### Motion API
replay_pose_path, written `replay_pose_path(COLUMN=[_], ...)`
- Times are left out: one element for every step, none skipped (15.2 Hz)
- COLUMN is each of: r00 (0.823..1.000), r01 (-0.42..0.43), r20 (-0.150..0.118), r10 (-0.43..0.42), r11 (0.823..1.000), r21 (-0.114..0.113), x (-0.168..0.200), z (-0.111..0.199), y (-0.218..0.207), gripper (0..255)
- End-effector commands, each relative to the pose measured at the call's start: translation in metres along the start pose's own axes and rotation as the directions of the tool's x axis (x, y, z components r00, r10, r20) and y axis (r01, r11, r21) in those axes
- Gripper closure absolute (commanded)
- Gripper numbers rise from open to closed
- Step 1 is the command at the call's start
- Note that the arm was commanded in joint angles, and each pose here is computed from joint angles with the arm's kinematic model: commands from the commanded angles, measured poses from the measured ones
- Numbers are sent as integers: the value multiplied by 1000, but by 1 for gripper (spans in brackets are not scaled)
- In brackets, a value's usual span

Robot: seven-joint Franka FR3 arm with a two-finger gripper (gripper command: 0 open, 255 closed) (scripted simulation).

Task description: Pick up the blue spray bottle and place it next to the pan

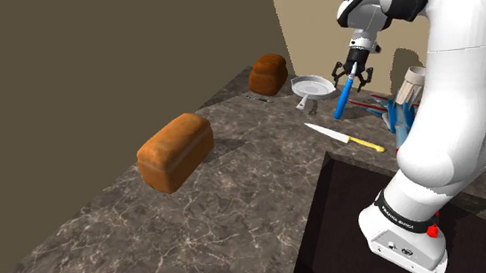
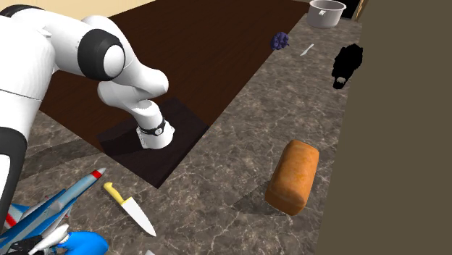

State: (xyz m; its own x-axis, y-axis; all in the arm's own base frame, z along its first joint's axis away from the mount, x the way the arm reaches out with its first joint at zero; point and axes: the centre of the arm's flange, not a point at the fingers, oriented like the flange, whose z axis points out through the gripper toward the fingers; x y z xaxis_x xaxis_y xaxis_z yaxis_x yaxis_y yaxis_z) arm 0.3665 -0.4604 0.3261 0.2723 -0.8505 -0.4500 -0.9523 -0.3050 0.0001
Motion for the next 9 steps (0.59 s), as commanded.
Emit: replay_pose_path(r00=[1000, 1000, 1000, 1000, 1000, 1000, 1000, 1000, 1000], r01=[0, 0, 0, 0, 0, 0, 0, 0, 0], r20=[1, 1, 1, 1, 1, 1, 1, 1, 1], r10=[0, 0, 0, 0, 0, 0, 0, 0, 0], r11=[1000, 1000, 1000, 1000, 1000, 1000, 1000, 1000, 1000], r21=[0, 0, 0, 0, 0, 0, 0, 0, 0], x=[-1, -1, -1, -1, -1, -1, -1, -1, -1], z=[-23, -33, -33, -33, -33, -33, -33, -33, -33], y=[2, 2, 2, 2, 2, 2, 2, 2, 2], gripper=[0, 0, 0, 0, 0, 0, 0, 0, 0])
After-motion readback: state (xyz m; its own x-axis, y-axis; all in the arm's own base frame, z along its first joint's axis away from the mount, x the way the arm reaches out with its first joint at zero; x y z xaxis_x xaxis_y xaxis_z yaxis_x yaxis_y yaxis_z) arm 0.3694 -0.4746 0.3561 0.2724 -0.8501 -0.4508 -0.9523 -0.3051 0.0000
